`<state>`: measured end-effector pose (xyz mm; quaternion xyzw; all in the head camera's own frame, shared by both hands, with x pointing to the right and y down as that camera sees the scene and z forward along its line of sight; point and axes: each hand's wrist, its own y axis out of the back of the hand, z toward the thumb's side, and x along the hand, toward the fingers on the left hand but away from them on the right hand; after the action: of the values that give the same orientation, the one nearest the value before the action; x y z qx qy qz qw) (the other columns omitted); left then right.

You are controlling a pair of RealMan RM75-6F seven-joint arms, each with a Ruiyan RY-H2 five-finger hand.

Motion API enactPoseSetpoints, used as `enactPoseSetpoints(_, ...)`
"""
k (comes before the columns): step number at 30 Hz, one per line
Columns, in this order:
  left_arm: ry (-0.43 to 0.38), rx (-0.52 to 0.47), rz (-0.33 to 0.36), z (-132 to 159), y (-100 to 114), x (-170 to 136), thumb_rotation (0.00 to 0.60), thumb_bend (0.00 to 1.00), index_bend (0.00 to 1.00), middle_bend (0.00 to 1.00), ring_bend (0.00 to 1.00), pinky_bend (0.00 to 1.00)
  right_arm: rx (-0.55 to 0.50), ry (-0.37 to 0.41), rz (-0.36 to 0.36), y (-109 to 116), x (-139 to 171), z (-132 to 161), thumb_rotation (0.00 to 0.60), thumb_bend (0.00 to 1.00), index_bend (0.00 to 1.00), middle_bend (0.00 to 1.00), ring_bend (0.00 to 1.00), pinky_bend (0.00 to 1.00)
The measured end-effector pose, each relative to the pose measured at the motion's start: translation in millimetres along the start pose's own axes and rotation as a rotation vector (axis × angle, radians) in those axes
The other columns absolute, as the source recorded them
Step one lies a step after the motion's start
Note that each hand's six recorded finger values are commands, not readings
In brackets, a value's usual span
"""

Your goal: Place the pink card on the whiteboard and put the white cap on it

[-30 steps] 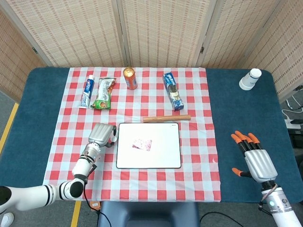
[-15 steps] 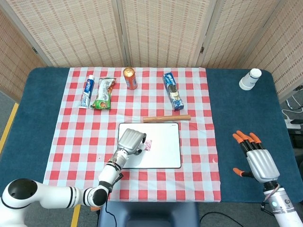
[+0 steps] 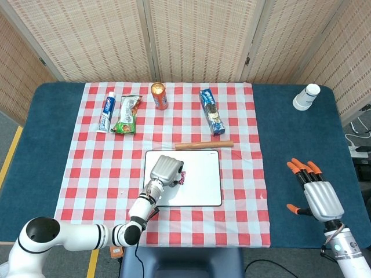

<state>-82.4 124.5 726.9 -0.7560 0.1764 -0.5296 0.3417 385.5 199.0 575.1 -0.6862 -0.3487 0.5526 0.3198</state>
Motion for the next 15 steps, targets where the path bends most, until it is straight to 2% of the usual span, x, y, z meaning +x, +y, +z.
enactPoseSetpoints(15, 0.021, -0.027, -0.002, -5.8, -0.2, 11.8, 0.600, 0.27, 0.54, 0.97, 1.00, 1.00, -0.003, -0.008, -0.001, 0.4, -1.5, -1.4, 0.600, 0.04, 0.00, 0.00, 0.00, 0.00)
